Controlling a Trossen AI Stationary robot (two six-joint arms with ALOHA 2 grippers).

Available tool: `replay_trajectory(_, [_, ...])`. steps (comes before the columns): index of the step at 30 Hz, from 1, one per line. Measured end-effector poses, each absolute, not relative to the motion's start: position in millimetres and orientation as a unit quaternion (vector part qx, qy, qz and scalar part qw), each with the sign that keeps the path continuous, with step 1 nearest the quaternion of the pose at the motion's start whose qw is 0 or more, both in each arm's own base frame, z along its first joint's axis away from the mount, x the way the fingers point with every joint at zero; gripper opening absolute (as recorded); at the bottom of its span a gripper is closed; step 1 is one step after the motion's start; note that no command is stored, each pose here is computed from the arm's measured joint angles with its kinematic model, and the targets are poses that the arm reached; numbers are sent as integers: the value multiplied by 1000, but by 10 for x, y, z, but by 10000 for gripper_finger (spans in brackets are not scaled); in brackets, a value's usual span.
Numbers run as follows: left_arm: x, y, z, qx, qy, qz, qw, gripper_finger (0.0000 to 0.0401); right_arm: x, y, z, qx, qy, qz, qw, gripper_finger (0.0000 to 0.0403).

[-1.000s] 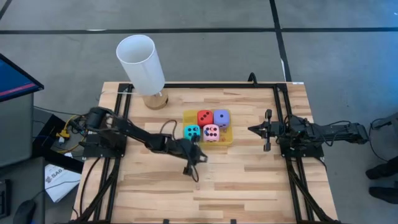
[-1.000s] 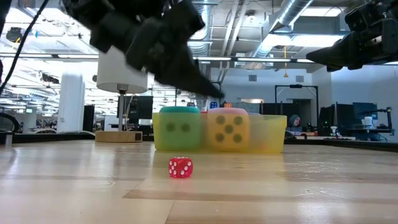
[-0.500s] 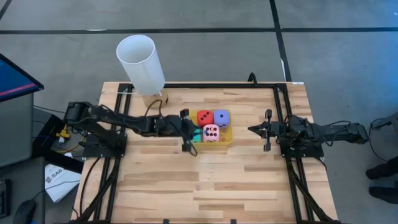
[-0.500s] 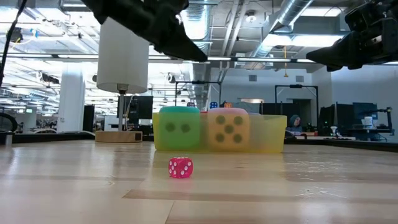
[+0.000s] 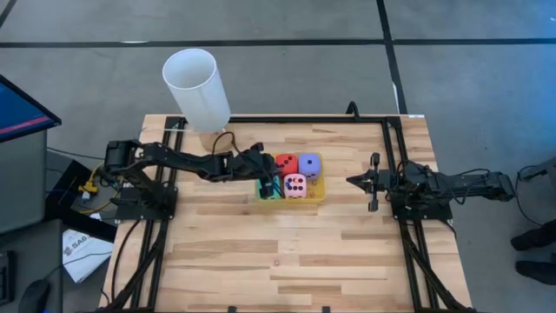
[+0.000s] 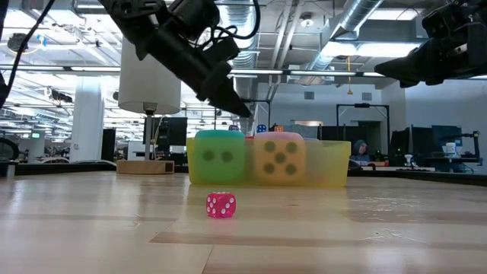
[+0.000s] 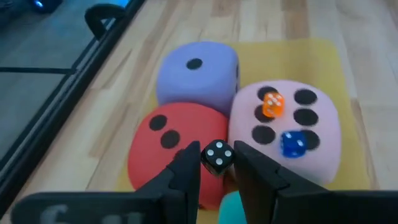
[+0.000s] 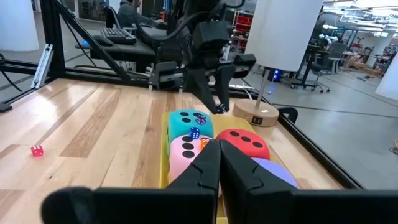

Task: Pick & Place Dice
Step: Put the black dice into the yellow bin, then put the small pink dice into the yellow bin

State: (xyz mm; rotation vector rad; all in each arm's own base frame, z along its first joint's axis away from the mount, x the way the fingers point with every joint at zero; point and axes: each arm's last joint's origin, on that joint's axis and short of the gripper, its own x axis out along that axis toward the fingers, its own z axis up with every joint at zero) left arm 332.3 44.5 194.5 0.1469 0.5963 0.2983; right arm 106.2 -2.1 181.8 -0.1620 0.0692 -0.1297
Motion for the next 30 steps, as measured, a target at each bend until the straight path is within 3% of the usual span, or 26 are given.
replay_trajectory(7, [3343, 440, 2008, 70, 266, 148, 950, 92, 1062, -21, 1818, -81, 34, -65, 994, 1])
replay_trajectory(20, [3338, 433, 1990, 73, 274, 135, 949, 169, 1063, -21, 1818, -81, 35, -65, 994, 1])
replay_trajectory(30, [3355, 249, 2005, 58, 267, 48, 961, 146, 1063, -21, 1818, -81, 35, -65, 994, 1])
